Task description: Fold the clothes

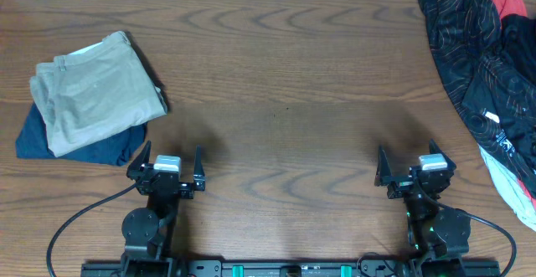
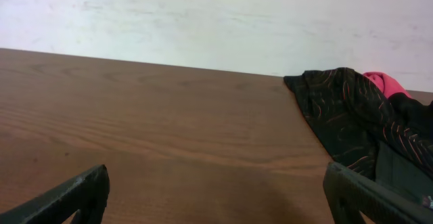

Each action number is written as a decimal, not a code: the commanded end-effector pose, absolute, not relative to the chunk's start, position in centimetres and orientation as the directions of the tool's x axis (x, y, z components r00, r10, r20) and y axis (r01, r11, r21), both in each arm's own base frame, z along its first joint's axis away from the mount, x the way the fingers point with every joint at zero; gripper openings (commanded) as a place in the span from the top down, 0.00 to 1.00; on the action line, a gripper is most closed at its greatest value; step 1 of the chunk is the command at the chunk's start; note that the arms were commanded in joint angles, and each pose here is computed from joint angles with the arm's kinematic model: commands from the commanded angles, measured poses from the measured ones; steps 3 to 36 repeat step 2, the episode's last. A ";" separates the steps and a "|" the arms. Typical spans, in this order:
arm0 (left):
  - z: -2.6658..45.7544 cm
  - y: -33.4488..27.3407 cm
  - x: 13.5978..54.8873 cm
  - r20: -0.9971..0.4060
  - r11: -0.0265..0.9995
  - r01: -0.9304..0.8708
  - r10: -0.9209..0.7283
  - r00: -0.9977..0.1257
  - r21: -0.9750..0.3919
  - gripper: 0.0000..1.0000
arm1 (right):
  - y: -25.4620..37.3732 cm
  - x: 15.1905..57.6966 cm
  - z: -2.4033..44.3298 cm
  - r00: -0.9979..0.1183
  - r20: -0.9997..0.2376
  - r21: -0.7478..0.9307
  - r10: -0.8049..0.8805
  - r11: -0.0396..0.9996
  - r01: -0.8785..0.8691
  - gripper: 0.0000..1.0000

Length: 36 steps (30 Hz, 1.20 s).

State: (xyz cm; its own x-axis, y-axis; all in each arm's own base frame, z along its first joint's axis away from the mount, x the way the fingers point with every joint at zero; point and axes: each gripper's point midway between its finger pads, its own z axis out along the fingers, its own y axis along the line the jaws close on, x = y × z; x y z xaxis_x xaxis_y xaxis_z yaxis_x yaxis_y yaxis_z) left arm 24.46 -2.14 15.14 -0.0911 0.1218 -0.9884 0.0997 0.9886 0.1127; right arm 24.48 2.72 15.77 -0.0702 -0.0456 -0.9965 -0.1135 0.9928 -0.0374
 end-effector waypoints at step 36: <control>13.8 -2.0 24.3 -0.982 0.988 0.100 0.130 -0.139 0.117 0.02 | 2.6 24.5 15.7 -0.070 -0.996 -0.038 -0.046 0.993 -0.110 0.01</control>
